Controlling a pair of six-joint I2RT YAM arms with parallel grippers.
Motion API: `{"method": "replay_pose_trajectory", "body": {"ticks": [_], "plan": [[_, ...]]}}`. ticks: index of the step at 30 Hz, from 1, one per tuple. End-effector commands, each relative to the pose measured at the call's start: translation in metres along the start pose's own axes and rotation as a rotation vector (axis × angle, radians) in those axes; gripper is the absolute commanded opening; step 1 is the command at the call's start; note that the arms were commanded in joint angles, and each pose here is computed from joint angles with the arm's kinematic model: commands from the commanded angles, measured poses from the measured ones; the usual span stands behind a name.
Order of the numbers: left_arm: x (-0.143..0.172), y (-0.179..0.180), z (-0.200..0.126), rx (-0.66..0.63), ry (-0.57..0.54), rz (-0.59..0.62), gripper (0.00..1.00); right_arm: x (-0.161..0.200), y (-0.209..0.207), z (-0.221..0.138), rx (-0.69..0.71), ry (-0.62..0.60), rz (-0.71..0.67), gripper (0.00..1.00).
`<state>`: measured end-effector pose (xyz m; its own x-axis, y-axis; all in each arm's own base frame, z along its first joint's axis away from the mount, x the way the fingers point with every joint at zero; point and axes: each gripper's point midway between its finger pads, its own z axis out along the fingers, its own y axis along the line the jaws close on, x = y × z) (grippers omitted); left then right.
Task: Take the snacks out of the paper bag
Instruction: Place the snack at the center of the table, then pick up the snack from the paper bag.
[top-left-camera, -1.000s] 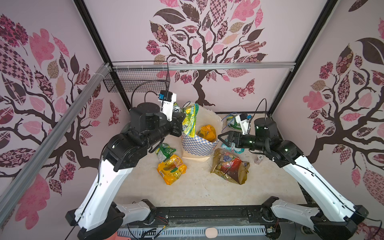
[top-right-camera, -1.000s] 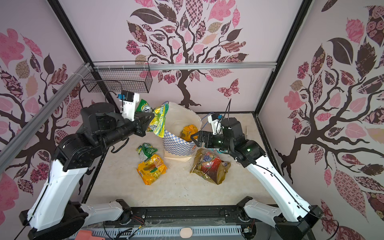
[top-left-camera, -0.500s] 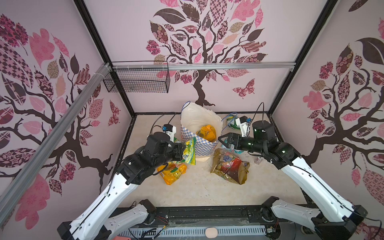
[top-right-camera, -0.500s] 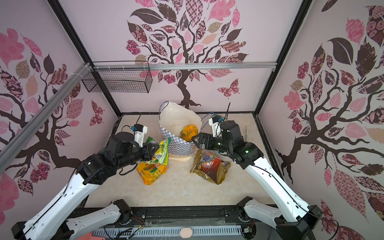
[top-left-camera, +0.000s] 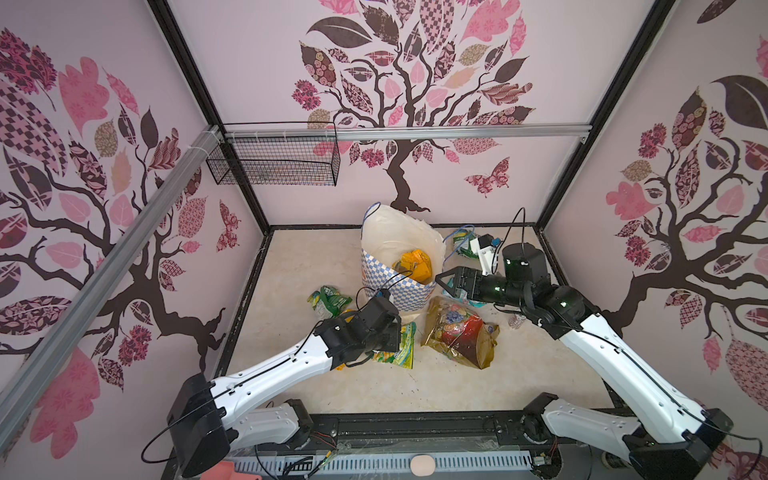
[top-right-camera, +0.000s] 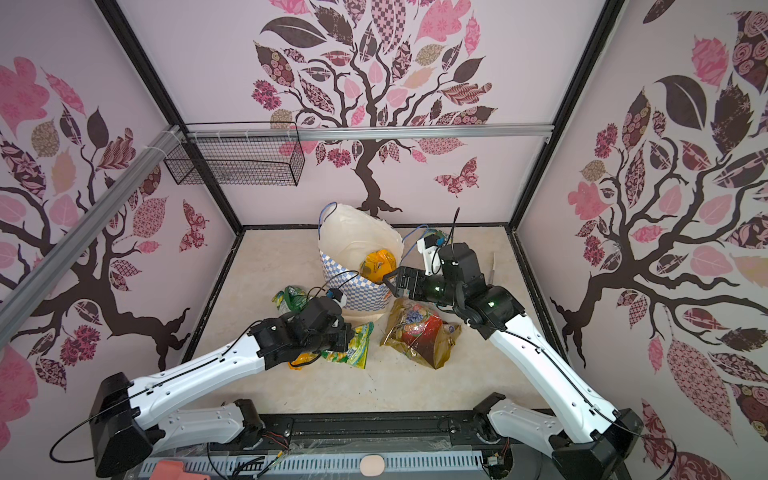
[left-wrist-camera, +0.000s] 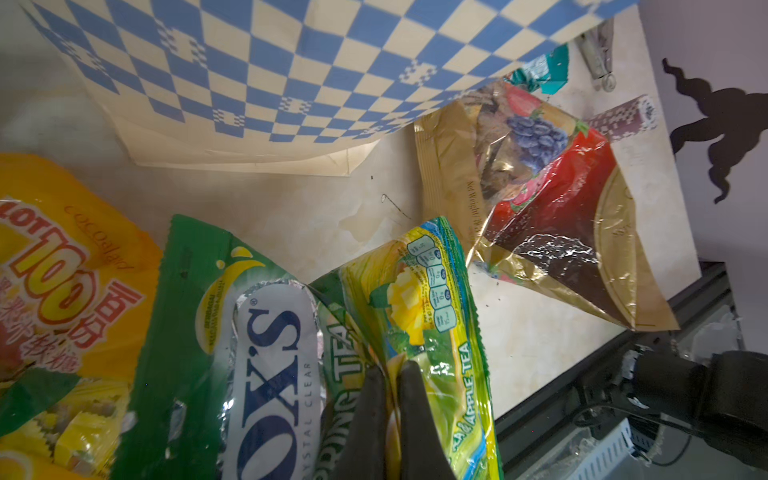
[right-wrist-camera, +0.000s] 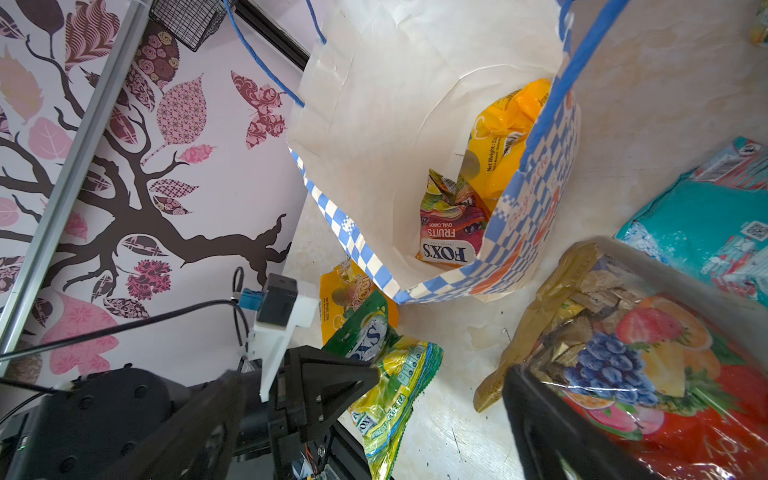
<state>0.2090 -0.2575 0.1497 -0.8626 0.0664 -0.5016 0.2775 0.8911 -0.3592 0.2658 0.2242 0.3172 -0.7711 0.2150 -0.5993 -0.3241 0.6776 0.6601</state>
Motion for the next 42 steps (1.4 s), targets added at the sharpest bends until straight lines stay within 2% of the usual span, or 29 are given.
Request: {"method": "replay_pose_trajectory", "body": {"ticks": [1, 5, 11, 14, 19, 22, 27, 32, 36, 39, 42], "plan": [[-0.003, -0.006, 0.017, 0.026, -0.03, 0.027, 0.0, -0.005, 0.009, -0.009, -0.028, -0.031, -0.009, 1.0], [0.009, -0.009, 0.039, 0.052, 0.014, 0.043, 0.0, -0.006, 0.009, -0.01, -0.026, -0.035, -0.011, 1.0], [0.019, 0.004, 0.057, -0.006, 0.047, 0.064, 0.01, -0.006, 0.009, -0.011, -0.021, -0.037, -0.01, 1.0], [0.014, 0.007, 0.052, -0.042, 0.043, 0.103, 0.09, -0.006, 0.009, -0.011, -0.02, -0.04, -0.007, 1.0], [-0.002, 0.007, 0.032, -0.073, -0.001, 0.161, 0.32, -0.008, 0.011, -0.012, -0.028, -0.046, 0.0, 1.0], [-0.017, 0.001, 0.015, -0.069, -0.046, 0.181, 0.47, -0.009, 0.011, -0.014, -0.028, -0.051, -0.002, 1.0], [-0.055, -0.018, -0.033, -0.023, -0.184, 0.182, 0.55, -0.012, 0.013, -0.02, -0.024, -0.074, -0.009, 1.0], [-0.097, -0.037, -0.101, 0.046, -0.379, 0.189, 0.59, -0.015, 0.014, -0.024, -0.023, -0.094, -0.017, 1.0], [-0.132, -0.047, -0.148, 0.024, -0.511, 0.246, 0.64, -0.018, 0.015, -0.026, -0.03, -0.115, -0.022, 1.0], [-0.16, -0.054, -0.171, -0.032, -0.579, 0.301, 0.66, -0.019, 0.017, -0.028, -0.037, -0.128, -0.021, 1.0], [-0.185, -0.059, -0.179, -0.095, -0.588, 0.338, 0.65, -0.021, 0.018, -0.028, -0.04, -0.13, -0.025, 1.0]]}}
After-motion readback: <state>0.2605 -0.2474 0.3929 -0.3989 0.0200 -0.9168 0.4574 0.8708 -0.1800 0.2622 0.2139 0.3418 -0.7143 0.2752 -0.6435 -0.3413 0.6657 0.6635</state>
